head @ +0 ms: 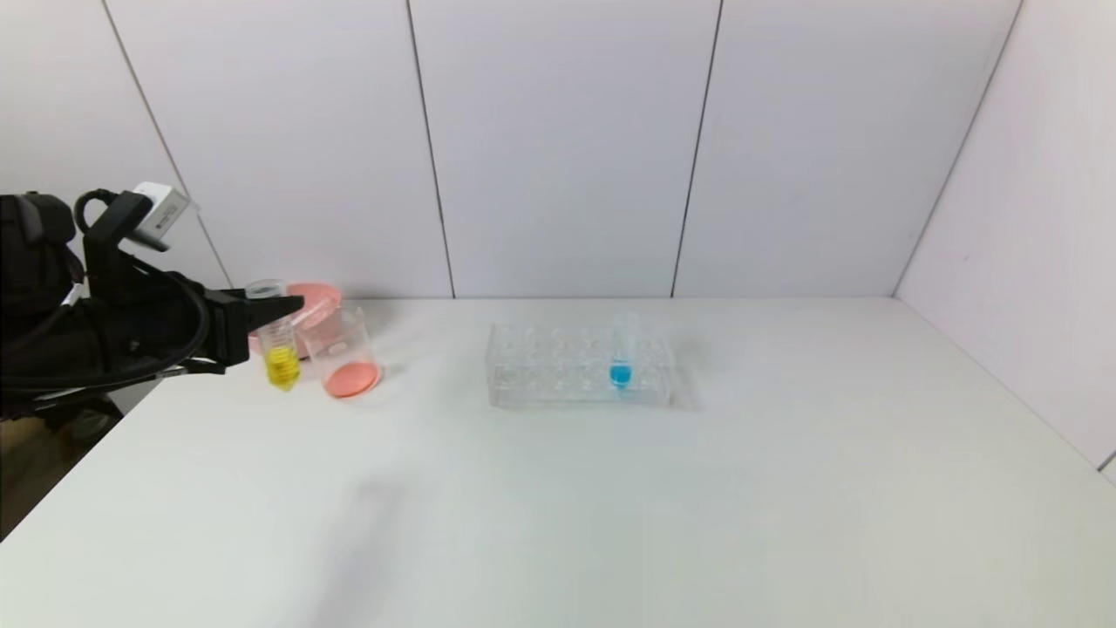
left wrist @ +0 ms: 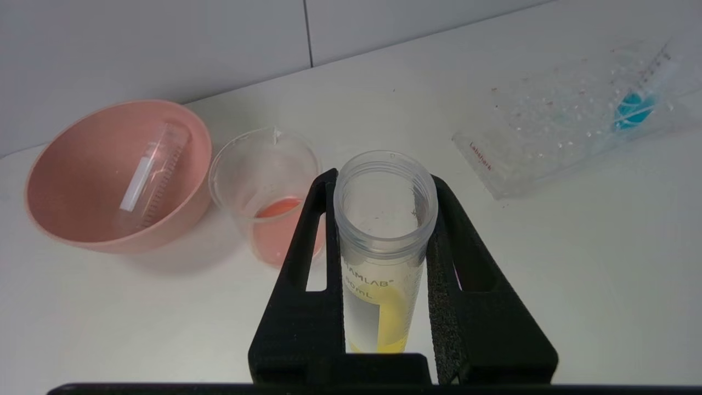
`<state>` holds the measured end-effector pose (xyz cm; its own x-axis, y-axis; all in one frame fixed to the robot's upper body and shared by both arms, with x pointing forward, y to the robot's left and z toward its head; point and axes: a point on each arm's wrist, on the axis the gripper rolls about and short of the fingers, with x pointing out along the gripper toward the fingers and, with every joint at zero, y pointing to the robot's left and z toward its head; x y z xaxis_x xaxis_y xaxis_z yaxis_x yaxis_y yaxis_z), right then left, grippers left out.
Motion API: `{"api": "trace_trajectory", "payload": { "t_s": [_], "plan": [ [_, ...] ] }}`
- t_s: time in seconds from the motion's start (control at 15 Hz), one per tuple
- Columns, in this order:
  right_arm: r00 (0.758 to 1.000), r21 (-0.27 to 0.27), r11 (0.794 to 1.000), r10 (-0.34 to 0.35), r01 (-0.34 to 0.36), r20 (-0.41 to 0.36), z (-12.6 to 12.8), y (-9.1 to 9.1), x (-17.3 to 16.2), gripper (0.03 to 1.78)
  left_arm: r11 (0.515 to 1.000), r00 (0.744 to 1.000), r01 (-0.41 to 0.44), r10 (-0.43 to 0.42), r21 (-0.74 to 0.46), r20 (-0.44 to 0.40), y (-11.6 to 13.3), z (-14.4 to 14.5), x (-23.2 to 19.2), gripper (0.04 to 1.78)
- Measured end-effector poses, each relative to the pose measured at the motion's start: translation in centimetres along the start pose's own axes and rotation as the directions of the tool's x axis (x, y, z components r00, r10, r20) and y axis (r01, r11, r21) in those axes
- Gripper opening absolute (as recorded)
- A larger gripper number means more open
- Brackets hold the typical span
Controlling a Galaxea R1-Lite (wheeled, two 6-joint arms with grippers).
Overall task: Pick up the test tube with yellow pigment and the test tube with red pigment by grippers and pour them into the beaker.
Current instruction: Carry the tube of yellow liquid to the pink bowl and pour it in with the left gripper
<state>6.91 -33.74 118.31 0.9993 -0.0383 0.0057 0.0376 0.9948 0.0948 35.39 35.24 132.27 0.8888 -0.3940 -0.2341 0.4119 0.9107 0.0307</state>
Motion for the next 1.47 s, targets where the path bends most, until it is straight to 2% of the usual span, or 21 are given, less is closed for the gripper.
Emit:
{"api": "trace_trajectory", "payload": {
  "t_s": [0.27, 0.53, 0.93, 1.47],
  "plan": [
    [1.0, 0.0, 1.0, 0.0, 0.0, 0.0, 0.0, 0.0, 0.0, 1.71, 0.997, 0.995, 0.002, 0.007, 0.083, -0.104, 2.7, -0.2, 0.3, 0.44],
    [1.0, 0.0, 1.0, 0.0, 0.0, 0.0, 0.0, 0.0, 0.0, 1.71, 0.987, 0.976, 0.044, -0.009, 0.154, -0.219, 4.7, 0.2, 2.0, 0.44],
    [1.0, 0.0, 1.0, 0.0, 0.0, 0.0, 0.0, 0.0, 0.0, 1.71, 0.98, 0.95, 0.08, -0.02, 0.182, -0.31, 7.0, 2.4, 4.2, 0.44],
    [1.0, 0.0, 1.0, 0.0, 0.0, 0.0, 0.0, 0.0, 0.0, 1.71, 0.969, 0.911, 0.122, -0.024, 0.213, -0.411, 8.8, 3.9, 6.2, 0.44]
  ]
}}
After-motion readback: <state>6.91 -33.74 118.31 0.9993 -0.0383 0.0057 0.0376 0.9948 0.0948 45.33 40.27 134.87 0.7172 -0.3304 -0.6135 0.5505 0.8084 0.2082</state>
